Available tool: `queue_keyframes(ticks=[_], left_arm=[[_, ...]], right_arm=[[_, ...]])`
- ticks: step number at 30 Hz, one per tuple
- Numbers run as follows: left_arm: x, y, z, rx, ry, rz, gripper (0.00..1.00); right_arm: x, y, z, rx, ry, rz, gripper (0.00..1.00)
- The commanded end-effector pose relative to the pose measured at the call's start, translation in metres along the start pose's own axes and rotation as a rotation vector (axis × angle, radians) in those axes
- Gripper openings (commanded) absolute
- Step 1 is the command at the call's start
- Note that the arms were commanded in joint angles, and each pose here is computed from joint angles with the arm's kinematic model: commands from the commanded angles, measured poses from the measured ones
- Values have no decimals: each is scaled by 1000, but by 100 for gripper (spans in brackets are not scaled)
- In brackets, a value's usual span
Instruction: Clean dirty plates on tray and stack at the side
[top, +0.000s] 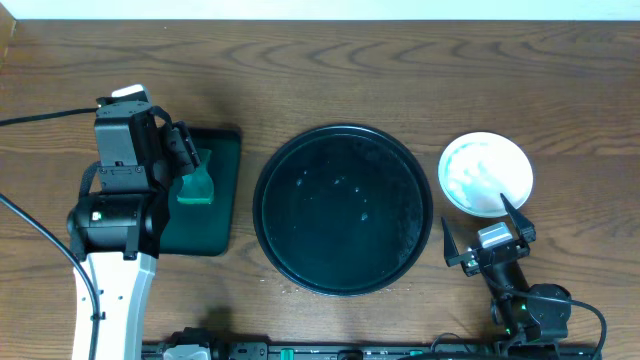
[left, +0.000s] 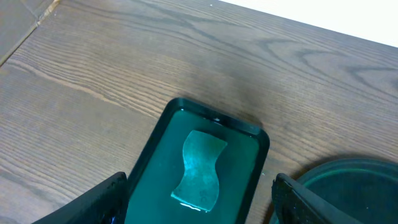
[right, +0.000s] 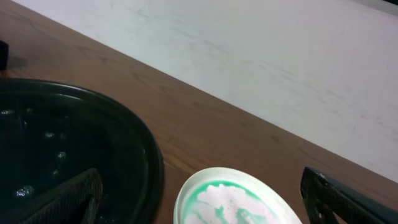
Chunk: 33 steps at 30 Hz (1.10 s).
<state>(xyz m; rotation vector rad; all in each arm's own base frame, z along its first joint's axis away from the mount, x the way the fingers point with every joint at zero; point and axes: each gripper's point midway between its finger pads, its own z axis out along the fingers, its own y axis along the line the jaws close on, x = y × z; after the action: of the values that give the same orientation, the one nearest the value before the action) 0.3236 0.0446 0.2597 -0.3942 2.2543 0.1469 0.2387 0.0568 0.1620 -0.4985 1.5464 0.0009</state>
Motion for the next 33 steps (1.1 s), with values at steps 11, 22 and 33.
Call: queue_keyframes(ticks=[11, 22, 33], left_arm=[[-3, 2, -1, -10, -10, 5, 74], [1, 3, -1, -14, 4, 11, 74], [1, 6, -16, -5, -27, 4, 74]], right_arm=[[-1, 3, 0, -14, -8, 21, 99], [-1, 3, 0, -14, -8, 21, 99], [-1, 3, 0, -14, -8, 21, 99]])
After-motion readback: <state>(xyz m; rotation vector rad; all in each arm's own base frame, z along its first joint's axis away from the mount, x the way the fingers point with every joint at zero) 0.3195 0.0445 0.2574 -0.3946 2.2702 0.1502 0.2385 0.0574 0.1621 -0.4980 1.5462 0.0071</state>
